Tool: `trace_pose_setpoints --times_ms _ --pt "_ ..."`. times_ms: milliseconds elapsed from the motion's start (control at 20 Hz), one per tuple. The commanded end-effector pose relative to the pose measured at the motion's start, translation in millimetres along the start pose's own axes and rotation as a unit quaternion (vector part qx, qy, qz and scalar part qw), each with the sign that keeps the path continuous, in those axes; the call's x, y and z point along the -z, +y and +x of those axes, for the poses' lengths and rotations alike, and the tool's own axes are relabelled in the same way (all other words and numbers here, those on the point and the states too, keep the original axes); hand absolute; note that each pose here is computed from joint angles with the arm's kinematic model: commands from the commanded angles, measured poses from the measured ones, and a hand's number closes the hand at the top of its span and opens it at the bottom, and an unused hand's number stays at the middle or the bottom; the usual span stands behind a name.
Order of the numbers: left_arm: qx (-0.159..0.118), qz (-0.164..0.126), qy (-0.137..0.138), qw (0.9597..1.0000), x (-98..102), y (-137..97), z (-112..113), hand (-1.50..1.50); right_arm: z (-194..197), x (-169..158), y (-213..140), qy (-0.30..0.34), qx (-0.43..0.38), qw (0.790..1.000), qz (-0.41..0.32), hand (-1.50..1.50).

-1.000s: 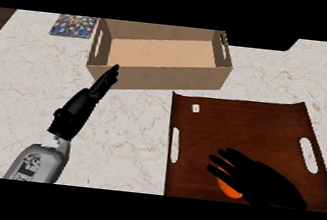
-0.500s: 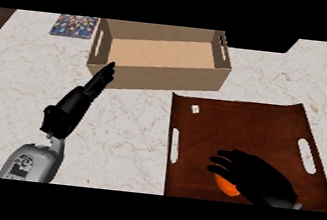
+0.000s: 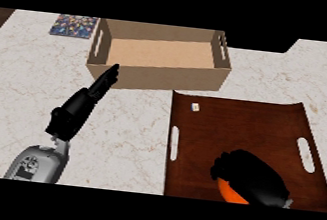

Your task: Pick the squash from the tray and place it in the cardboard box

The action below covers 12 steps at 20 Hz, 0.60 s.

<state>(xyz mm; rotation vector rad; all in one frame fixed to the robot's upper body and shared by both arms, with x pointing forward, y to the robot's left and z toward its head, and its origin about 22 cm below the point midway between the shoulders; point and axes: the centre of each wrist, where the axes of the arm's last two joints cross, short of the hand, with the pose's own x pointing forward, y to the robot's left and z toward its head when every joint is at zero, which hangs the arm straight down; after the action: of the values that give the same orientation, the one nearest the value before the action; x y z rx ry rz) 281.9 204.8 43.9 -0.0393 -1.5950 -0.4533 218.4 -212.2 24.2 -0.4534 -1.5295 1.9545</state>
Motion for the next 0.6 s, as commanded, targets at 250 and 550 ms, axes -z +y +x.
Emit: trace_pose_setpoints --times_ms 250,550 --pt "0.005 -0.010 -0.014 0.9998 10 -6 7 0.00 73 90 -42 0.192 0.053 0.976 -0.086 1.50" --pt "-0.001 -0.016 -0.002 0.9999 3 -7 1 0.00 113 122 -80 0.259 0.015 0.950 -0.177 1.50"
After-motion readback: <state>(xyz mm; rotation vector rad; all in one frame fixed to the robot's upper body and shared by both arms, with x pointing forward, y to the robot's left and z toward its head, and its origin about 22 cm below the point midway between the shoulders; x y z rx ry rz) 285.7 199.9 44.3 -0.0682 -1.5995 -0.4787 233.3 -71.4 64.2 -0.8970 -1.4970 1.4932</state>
